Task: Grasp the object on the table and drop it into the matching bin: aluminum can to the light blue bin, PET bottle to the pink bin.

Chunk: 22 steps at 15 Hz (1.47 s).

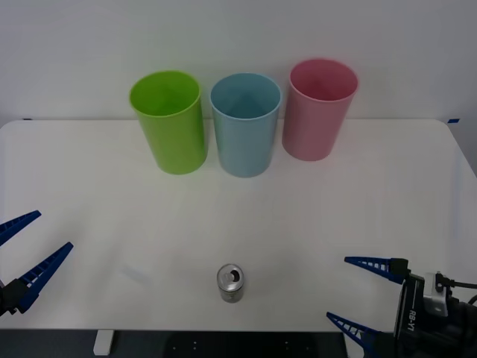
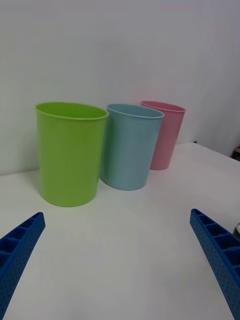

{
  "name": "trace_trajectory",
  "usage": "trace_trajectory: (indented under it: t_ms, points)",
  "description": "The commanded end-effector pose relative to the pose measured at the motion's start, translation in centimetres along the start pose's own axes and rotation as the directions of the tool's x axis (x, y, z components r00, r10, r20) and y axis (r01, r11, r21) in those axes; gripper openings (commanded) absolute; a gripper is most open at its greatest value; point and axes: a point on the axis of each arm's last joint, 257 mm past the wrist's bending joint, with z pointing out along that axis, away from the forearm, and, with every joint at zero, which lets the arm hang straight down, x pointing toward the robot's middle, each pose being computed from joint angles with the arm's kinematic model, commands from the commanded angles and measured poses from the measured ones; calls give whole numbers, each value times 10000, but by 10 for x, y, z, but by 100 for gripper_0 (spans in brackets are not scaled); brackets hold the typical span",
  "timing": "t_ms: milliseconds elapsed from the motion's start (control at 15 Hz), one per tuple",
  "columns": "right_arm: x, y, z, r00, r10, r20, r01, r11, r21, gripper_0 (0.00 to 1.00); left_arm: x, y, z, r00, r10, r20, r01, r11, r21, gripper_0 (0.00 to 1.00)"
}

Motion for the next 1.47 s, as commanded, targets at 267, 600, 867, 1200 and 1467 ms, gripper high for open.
trace_trajectory:
  t_ms: [267, 600, 867, 1200, 1467]
  points:
    - [6, 21, 38, 9995, -321, -28, 318, 9971, -696, 100, 0, 0, 0, 10000, 0, 0, 0, 10000, 0, 100]
    - [14, 31, 74, 9980, -618, -130, 607, 9955, -722, 100, 0, 0, 0, 10000, 0, 0, 0, 10000, 0, 100]
    - [20, 37, 99, 9973, -678, -296, 660, 9961, -591, 100, 0, 0, 0, 10000, 0, 0, 0, 10000, 0, 100]
    - [30, 49, 124, 9969, -595, -513, 573, 9973, -449, 100, 0, 0, 0, 10000, 0, 0, 0, 10000, 0, 100]
    - [35, 55, 142, 9954, -680, -670, 662, 9974, -287, 100, 0, 0, 0, 10000, 0, 0, 0, 10000, 0, 100]
